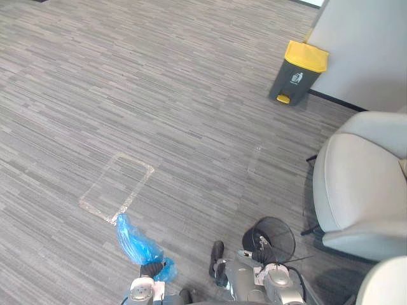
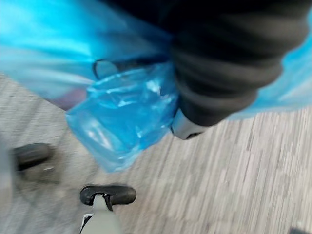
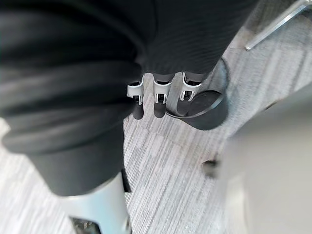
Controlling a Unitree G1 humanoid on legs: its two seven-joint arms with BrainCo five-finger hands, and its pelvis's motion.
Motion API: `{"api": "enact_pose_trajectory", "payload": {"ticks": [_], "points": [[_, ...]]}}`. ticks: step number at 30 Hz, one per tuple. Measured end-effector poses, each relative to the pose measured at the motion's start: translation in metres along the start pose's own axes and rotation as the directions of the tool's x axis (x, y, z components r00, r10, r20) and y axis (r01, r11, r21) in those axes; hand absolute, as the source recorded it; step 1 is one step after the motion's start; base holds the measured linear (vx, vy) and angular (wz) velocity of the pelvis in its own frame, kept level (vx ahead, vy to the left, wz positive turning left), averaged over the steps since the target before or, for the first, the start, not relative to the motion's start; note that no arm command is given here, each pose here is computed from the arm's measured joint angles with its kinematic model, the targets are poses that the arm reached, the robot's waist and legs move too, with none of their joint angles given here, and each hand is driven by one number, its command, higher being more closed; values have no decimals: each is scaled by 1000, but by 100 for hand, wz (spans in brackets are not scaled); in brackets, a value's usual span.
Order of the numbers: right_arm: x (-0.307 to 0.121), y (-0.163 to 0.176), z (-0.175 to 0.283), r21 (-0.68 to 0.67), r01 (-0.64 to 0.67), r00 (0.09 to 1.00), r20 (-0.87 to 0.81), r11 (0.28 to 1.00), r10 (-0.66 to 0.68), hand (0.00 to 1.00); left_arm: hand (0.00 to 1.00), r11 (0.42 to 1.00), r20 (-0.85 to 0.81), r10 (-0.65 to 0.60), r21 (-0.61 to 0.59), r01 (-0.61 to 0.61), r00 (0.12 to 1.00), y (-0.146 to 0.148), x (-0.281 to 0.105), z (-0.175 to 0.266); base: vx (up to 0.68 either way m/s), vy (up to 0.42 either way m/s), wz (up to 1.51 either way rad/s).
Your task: Gather rubbish on tea table into small bin, then transfer packed bag to large trash can.
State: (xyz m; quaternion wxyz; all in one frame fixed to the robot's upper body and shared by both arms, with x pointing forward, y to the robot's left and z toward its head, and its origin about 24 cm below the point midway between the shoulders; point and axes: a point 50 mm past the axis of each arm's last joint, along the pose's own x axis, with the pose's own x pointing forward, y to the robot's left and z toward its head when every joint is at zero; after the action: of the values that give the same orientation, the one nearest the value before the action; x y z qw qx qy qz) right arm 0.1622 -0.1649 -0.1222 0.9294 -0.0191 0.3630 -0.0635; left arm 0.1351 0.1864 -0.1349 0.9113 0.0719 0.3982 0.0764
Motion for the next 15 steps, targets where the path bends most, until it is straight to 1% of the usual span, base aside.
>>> {"api": "enact_pose_trajectory", "payload": {"ticks": [1,3,6,8,12,15], "points": [[-2,-1,-5,-1,0,1000,-17,1000,0,0,100,1000,2,2,3,-2,1000,1,2,3,520,-132,52],[-1,-3,0,-3,1,1000,3,1000,-1,0,100,1000,11,-8,-9,8,1000,-4,3,6,719,-150,5],[0,3,11,47,-6,999,46,999,4,0,100,999,3,-4,-37,4,1000,-7,1,3,635,-69,-58],[0,4,16,63,-8,998,68,998,3,0,100,998,35,-13,-60,15,999,-13,0,10,589,-1,-78],[-2,7,21,97,-5,995,96,995,-4,0,100,993,66,-3,-115,10,998,-18,-1,18,464,158,-91],[-8,2,7,122,28,998,53,992,-34,0,100,990,87,-14,-136,26,996,-26,-3,22,415,299,-74]]}}
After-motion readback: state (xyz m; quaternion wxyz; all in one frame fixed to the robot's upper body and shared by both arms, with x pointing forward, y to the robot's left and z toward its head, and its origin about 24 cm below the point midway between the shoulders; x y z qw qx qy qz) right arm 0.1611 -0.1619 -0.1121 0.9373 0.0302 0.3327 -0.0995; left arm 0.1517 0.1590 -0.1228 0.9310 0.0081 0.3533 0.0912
